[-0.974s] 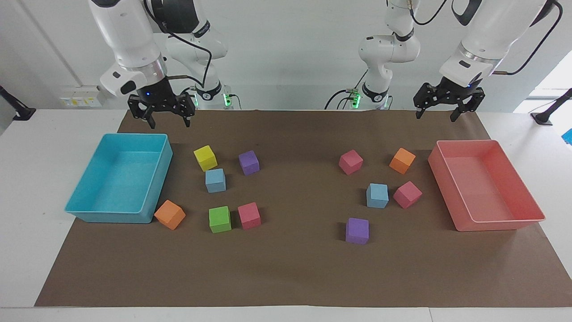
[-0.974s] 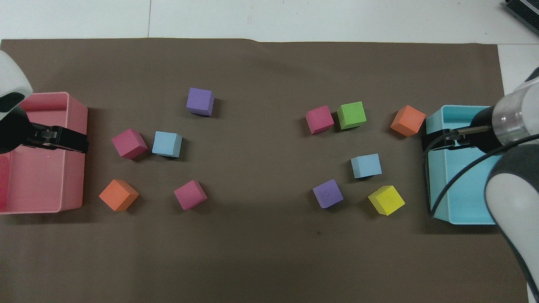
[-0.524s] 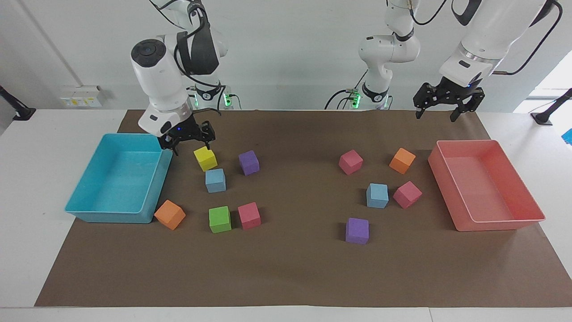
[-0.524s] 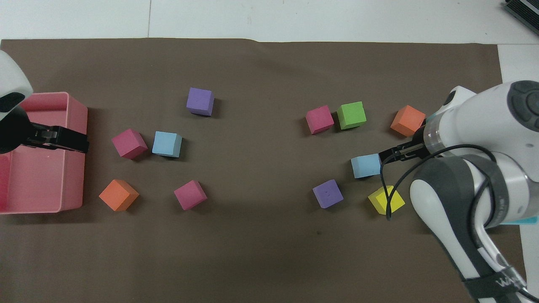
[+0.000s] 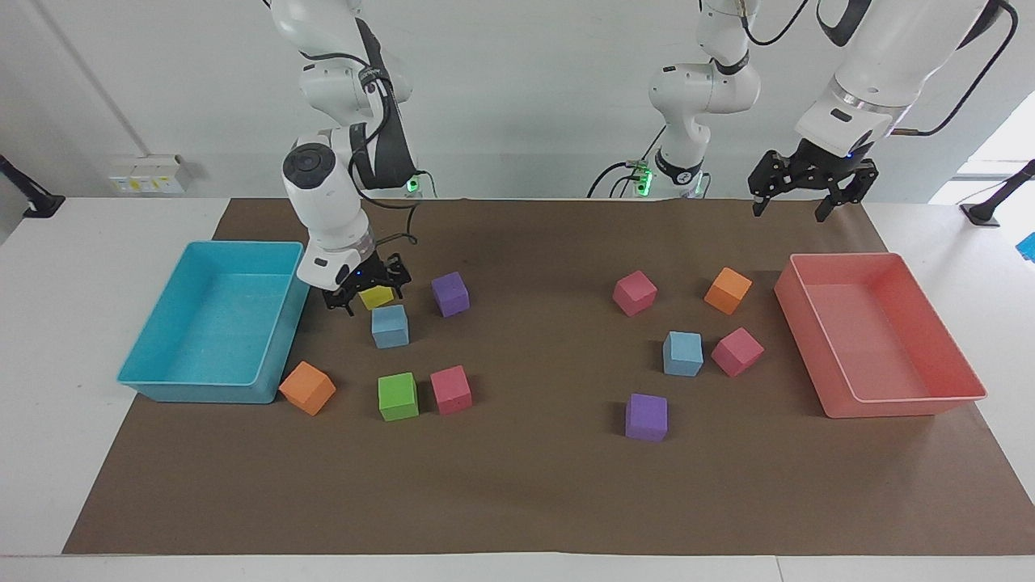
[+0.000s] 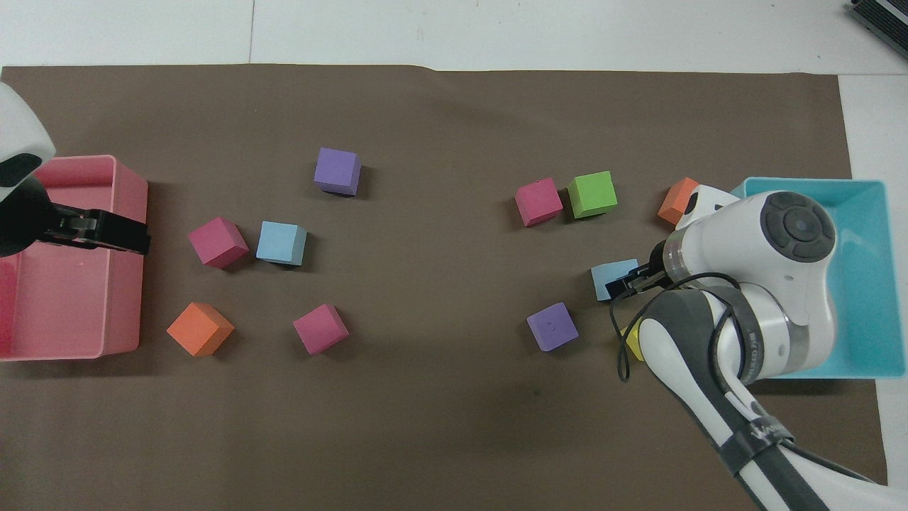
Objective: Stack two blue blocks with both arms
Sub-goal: 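Reach the right gripper down and grasp the light blue cube near the yellow cube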
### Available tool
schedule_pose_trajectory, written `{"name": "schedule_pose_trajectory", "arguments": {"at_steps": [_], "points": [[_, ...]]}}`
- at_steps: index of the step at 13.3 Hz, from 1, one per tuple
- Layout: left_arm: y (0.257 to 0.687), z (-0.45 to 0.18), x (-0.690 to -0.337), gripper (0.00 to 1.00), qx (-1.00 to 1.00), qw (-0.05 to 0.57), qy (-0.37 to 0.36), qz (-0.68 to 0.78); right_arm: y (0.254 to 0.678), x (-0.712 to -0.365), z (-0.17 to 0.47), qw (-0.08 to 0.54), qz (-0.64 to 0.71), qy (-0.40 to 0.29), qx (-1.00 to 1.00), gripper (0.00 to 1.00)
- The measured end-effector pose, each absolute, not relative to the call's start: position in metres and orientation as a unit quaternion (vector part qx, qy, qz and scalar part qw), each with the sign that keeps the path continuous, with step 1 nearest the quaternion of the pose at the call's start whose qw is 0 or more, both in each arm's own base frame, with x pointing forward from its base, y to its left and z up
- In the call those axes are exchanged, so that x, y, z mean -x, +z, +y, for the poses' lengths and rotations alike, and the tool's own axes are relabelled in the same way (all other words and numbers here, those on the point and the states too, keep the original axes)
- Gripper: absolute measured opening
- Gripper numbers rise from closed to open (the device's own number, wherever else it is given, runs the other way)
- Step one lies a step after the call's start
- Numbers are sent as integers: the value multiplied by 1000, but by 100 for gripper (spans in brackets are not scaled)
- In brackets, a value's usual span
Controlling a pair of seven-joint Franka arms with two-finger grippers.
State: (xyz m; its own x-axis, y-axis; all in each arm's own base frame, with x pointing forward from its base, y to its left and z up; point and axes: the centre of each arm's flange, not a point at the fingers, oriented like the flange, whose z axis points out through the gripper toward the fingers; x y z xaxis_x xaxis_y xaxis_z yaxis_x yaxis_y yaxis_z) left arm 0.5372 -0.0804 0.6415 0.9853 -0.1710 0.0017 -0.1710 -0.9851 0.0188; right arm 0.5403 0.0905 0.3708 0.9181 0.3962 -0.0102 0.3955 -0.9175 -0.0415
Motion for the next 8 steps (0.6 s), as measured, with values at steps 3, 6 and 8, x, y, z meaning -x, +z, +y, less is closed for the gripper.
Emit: {"name": "schedule_pose_trajectory", "arguments": {"at_steps": [3,6,8], "points": [[642,-82,-537,100,-996,10,2,-88,348,-539,90,29,-200,6,979,100],[642,-83,-538,100,-996,10,4,-88,318,-541,91,38,-189,7,981,100],[642,-83,-538,100,-996,10,5,-89,300,-539,94,38,-191,14,981,100]]}}
